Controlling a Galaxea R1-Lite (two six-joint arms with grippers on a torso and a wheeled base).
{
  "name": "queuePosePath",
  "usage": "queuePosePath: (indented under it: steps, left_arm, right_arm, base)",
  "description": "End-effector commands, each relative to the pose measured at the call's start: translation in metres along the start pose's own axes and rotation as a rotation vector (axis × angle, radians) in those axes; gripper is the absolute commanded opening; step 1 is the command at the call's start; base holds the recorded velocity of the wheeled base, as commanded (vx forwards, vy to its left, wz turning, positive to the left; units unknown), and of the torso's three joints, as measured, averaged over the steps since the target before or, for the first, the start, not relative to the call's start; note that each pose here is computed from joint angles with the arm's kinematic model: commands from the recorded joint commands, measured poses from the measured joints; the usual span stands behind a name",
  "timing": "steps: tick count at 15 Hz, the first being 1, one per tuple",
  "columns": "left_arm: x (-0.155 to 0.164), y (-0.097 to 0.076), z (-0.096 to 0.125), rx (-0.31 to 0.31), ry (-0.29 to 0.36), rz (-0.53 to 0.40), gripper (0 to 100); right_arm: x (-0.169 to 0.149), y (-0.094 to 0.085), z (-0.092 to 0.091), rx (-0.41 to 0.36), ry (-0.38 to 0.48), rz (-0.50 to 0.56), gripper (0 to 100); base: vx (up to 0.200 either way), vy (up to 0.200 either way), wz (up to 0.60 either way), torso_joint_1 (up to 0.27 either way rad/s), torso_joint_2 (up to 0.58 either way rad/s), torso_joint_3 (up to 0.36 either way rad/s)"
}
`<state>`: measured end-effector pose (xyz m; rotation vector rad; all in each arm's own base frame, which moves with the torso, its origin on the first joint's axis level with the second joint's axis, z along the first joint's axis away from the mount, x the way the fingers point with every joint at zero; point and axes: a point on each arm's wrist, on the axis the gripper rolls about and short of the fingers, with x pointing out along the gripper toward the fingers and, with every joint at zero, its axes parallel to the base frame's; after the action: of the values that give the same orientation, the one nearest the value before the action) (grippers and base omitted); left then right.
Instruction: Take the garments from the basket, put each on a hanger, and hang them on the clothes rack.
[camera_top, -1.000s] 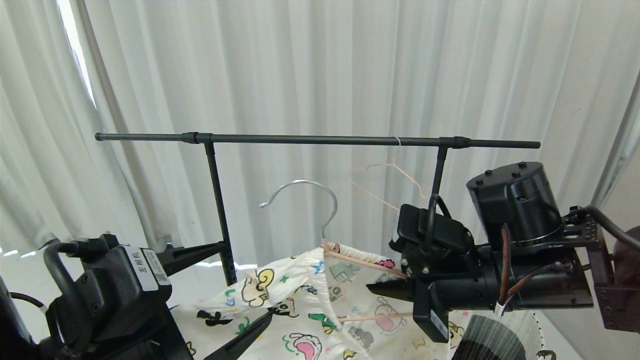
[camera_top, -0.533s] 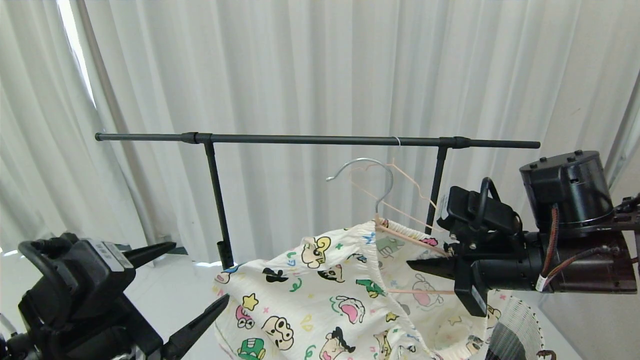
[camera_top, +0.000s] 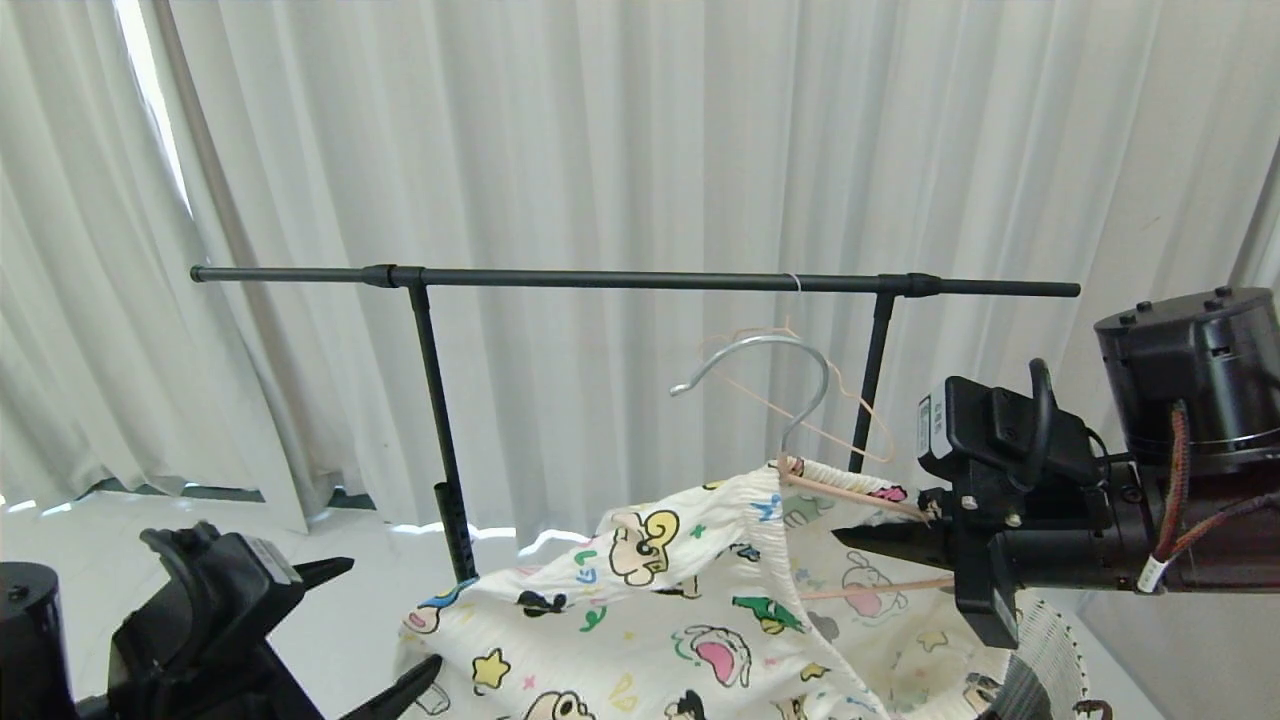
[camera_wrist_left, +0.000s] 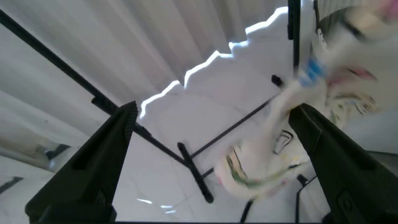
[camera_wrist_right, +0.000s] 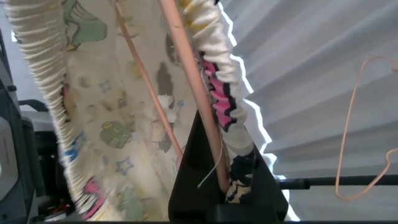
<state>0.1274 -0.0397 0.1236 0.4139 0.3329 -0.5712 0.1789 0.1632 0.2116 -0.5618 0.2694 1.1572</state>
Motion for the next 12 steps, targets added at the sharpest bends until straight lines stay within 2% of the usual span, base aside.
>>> queuePosePath:
  steps: [1, 3, 7, 8, 12]
  left_arm:
    - [0.01, 0.003, 0.003, -0.015, 0.015, -0.029, 100]
    - [0.004, -0.004, -0.003, -0.008, -0.024, -0.134, 100]
    - [0.0, -0.009, -0.01, -0.008, -0.016, -0.163, 100]
    - [0.0, -0.009, -0.01, -0.011, -0.015, -0.163, 0]
    - [0.001, -0.009, -0.013, -0.02, 0.0, -0.157, 0]
  right_arm:
    - [-0.002, 0.001, 0.002, -0.021, -0.012, 0.006, 0]
    - [-0.001, 0.003, 0.003, -0.027, -0.015, 0.013, 0]
    - [-0.001, 0.003, 0.004, -0.03, -0.016, 0.015, 0]
    - [-0.001, 0.003, 0.004, -0.028, -0.016, 0.016, 0]
    - [-0.001, 0.003, 0.004, -0.028, -0.023, 0.021, 0]
  base:
    - [0.0, 0.0, 0.0, 0.0, 0.0, 0.0]
    - [0.0, 0.0, 0.0, 0.0, 0.0, 0.0]
    - [0.0, 0.0, 0.0, 0.0, 0.0, 0.0]
    - [0.0, 0.0, 0.0, 0.0, 0.0, 0.0]
    - [0.0, 0.0, 0.0, 0.0, 0.0, 0.0]
